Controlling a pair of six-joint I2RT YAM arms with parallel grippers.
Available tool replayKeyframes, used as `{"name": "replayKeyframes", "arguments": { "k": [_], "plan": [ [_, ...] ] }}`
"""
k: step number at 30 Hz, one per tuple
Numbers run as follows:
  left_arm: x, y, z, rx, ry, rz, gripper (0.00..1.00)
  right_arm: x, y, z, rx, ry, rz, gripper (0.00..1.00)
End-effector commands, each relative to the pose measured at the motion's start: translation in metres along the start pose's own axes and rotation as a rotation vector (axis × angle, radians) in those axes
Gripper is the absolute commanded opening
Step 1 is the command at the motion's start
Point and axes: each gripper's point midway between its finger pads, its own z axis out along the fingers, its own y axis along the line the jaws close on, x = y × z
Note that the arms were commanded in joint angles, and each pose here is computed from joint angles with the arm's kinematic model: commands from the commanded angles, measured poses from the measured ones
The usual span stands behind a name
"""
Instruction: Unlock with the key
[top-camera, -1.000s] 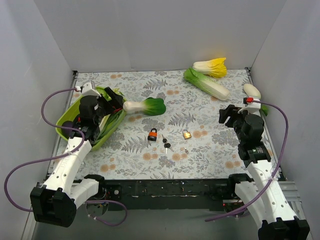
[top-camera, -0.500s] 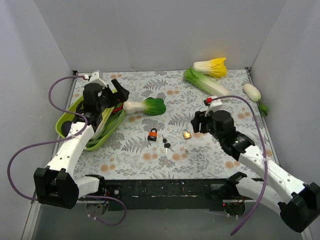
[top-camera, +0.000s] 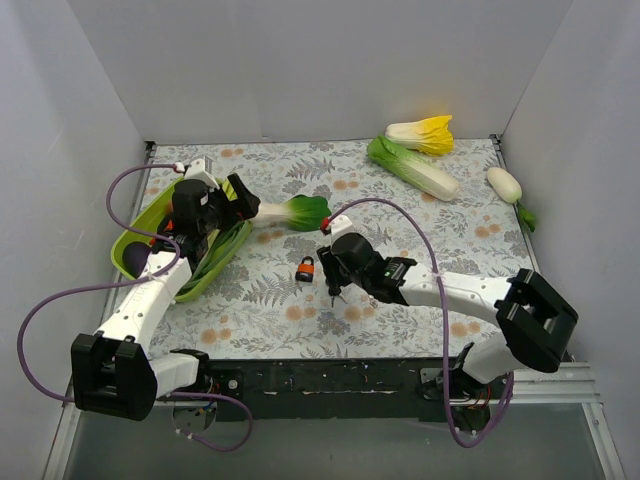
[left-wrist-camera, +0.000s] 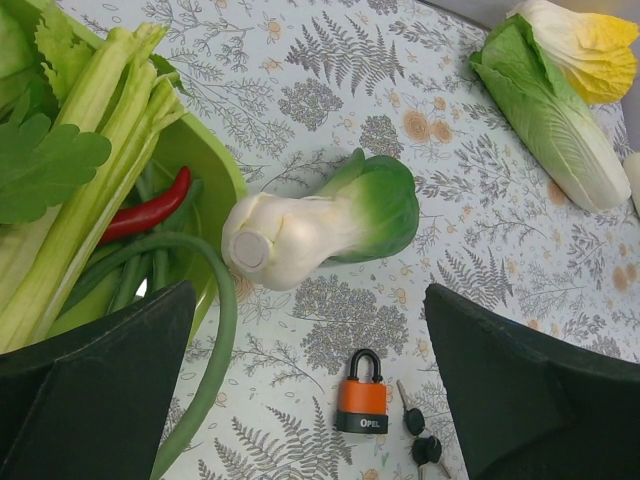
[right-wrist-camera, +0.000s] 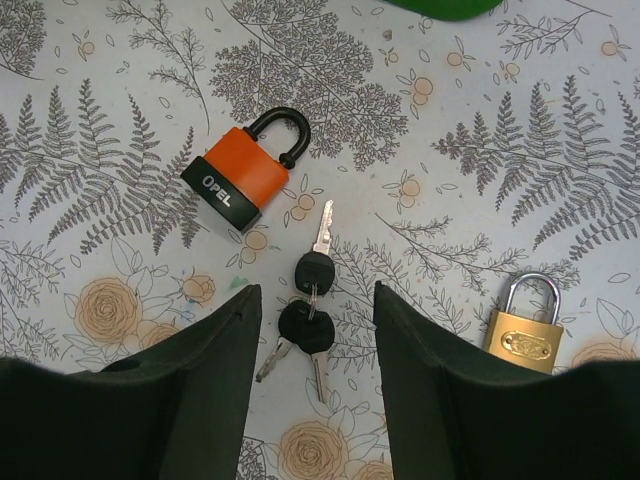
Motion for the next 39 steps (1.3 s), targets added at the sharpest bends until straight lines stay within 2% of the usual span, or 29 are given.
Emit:
{"name": "replayKeyframes", "arguments": {
  "k": [1,5,17,35,39],
  "plan": [
    [-0.014,-0.011,-0.008,0.033,-0.045,0.026,0.98,-0.03,0.014,0.01,-0.031,-0.09,0.038,0.55],
    [-0.012,-0.015,-0.009,0.054,-0.036,0.023,0.98,-0.007,0.018,0.025,-0.029,0.004,0.014,0.52],
    [-0.007,-0.021,-0.009,0.086,-0.012,0.026,0.98,0.026,0.017,0.044,0.004,0.103,0.008,0.48],
    [-0.005,-0.03,-0.012,0.124,-0.005,0.029,0.98,0.043,0.012,0.048,0.035,0.136,0.018,0.4],
    [-0.004,-0.032,-0.012,0.131,0.0,0.034,0.98,0.049,0.009,0.048,0.057,0.162,0.006,0.33]
  ]
}}
